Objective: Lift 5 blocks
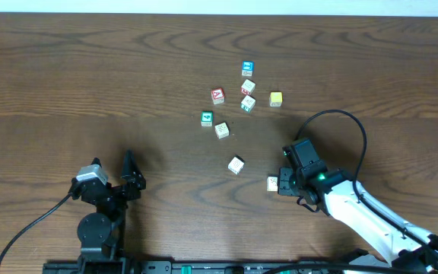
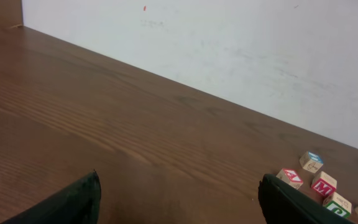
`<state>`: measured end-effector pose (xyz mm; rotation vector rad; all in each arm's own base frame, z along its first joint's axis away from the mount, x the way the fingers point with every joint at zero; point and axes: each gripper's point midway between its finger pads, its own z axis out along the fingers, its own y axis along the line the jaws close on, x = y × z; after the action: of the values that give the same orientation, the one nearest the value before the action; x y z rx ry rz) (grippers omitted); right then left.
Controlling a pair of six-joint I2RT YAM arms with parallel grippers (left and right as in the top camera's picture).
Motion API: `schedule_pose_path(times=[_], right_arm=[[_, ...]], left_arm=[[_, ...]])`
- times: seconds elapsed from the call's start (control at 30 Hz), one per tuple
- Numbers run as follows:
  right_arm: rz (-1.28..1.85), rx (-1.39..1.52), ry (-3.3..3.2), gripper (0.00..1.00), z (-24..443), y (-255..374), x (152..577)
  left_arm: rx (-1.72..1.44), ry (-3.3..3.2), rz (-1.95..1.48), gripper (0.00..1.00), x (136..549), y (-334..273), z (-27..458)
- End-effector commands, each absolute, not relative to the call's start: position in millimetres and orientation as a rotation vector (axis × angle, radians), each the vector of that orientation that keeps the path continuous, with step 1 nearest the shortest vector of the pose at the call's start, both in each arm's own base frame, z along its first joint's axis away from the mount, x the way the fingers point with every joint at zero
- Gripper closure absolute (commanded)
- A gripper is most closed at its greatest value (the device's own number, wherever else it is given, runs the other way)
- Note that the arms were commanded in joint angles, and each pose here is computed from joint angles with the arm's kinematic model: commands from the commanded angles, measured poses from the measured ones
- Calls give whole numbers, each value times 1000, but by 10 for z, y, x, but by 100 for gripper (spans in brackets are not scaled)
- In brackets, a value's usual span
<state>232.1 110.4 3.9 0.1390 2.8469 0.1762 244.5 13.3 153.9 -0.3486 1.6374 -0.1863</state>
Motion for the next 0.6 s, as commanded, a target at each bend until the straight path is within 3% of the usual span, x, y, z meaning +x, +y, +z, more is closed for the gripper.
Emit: schedule_pose_path(times=[0.0,0.57], right_arm=[[142,146,2860,64,-19,1053,2282],[147,152,2790,56,39,1074,2440]], left_arm=[[-365,1694,-156,19,2432,168,1355],[-365,1694,-156,19,2432,168,1355]])
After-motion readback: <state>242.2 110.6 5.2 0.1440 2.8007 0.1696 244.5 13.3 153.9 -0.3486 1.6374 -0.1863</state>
